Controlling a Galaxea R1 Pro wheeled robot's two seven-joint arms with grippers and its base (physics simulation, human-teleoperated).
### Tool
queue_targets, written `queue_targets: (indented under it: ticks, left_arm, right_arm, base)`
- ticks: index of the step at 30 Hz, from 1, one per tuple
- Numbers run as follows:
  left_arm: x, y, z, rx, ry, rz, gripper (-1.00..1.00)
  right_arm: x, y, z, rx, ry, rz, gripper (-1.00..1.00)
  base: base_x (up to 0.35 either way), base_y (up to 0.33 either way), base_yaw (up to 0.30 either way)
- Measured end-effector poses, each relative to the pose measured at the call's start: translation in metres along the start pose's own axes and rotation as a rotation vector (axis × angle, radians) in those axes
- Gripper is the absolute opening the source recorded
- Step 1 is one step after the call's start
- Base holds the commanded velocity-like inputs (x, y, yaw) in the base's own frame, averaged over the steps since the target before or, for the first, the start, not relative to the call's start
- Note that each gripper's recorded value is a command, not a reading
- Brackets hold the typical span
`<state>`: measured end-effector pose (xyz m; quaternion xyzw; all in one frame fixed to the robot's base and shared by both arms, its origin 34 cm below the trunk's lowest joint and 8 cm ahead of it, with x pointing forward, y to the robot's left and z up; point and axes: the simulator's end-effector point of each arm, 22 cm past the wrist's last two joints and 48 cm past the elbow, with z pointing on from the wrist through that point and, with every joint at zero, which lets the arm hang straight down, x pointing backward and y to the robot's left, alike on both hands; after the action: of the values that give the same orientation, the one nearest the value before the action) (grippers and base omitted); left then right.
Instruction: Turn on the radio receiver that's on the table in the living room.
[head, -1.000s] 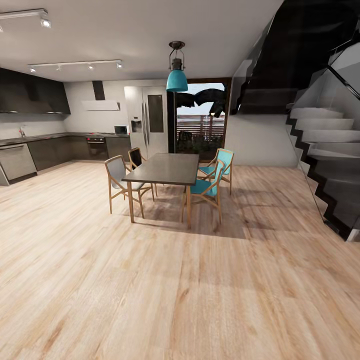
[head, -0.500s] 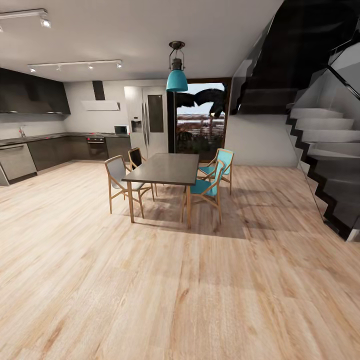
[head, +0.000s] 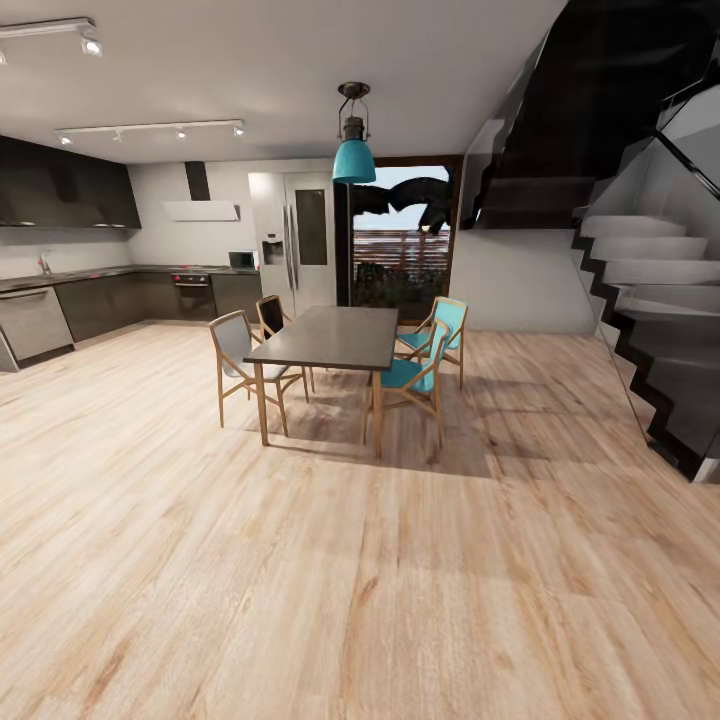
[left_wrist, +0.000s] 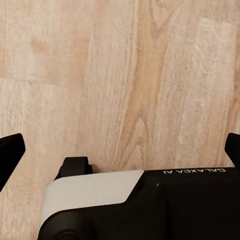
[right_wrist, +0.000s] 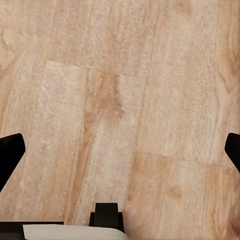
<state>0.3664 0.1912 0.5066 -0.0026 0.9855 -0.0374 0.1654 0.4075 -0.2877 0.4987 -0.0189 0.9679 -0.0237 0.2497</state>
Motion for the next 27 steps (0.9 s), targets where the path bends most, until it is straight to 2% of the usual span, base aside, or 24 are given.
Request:
queue_targets:
  ticks: [7, 10, 27]
  left_arm:
    - [-0.0022, 0.0035, 0.0028, -0.005, -0.055, -0.001, 1.0]
    - [0.0008, 0.0036, 0.0039, -0.006, -0.061, -0.001, 1.0]
    - [0.0023, 0.0048, 0.0044, -0.008, -0.063, -0.004, 1.0]
  right_arm:
    - [0.0009, -0.001, 0.0, 0.002, 0.001, 0.002, 1.0]
    - [0.0014, -0.0016, 0.0, 0.005, 0.002, 0.005, 1.0]
    - [0.0025, -0.0028, 0.0, 0.01, 0.004, 0.008, 1.0]
  base:
    - [0.0, 0.0, -0.001]
    - [0.0, 0.0, -0.103]
    - [0.0, 0.0, -0.266]
